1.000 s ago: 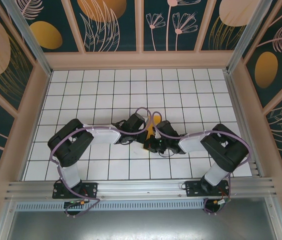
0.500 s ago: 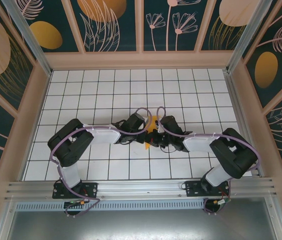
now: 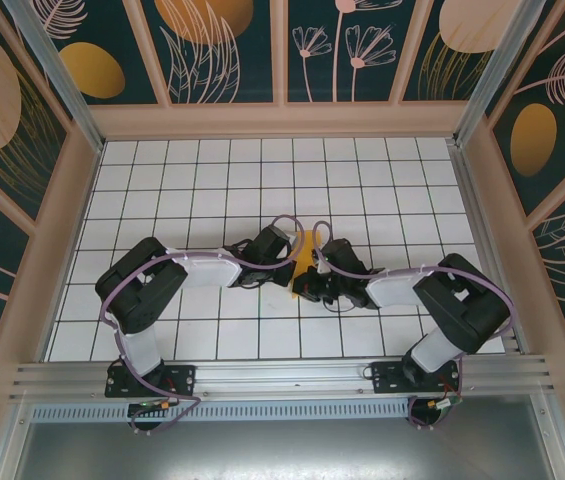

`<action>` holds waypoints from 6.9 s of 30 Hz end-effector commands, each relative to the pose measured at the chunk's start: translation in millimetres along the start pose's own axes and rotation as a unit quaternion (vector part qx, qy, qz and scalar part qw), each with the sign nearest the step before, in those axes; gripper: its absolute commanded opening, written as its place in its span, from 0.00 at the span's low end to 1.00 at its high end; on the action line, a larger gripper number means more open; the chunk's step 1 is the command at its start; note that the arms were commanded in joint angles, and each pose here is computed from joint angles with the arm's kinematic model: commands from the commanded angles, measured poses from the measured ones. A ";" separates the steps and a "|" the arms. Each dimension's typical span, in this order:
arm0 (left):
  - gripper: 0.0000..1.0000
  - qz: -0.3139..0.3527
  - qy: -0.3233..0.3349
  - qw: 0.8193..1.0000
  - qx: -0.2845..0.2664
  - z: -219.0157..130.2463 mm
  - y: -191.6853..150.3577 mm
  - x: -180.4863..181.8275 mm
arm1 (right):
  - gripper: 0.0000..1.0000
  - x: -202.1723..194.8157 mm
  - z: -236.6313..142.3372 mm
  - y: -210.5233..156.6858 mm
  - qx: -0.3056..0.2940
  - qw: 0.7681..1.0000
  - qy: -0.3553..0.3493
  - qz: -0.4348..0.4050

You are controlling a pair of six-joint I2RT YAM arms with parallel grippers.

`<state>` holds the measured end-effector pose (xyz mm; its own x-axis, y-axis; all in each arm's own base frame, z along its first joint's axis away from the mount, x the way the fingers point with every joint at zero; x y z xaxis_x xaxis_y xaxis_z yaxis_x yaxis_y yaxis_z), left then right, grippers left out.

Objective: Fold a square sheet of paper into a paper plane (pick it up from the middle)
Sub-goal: Third fold the triangle at the center of the table, then fourth fold the wing at the center of the table.

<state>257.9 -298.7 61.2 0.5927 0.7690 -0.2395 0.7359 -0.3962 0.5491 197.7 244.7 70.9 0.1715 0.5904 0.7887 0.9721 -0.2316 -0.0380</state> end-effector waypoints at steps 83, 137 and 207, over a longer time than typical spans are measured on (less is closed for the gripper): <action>0.00 -0.001 0.010 0.996 0.084 15.9 -37.7 8.2 | 0.02 -34.9 -30.8 97.4 -0.096 0.994 -0.014 0.043; 0.05 -0.091 -0.013 0.995 0.026 -11.1 -24.6 -16.8 | 0.43 -13.5 -58.1 19.1 -0.103 0.994 0.000 0.046; 0.29 -0.111 -0.028 0.990 -0.085 -80.6 -3.4 -21.7 | 0.20 1.8 -15.7 27.7 -0.047 0.998 0.039 -0.005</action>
<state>222.7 -281.7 127.1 0.4645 0.7959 -0.3884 0.7799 -0.1599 0.6052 214.2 218.0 70.7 0.1925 0.5572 0.8078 0.9497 -0.3130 -0.0104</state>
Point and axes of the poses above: each hand's point on the last joint's axis, 136 mm out from that joint toward the fingers, its own z axis out along the fingers, its own x axis along the line the jaws close on, y = z × x, the point moved 6 cm from there along -z, back along the fingers, and after that the axes turned 9 degrees about z, right-handed, at the moved point
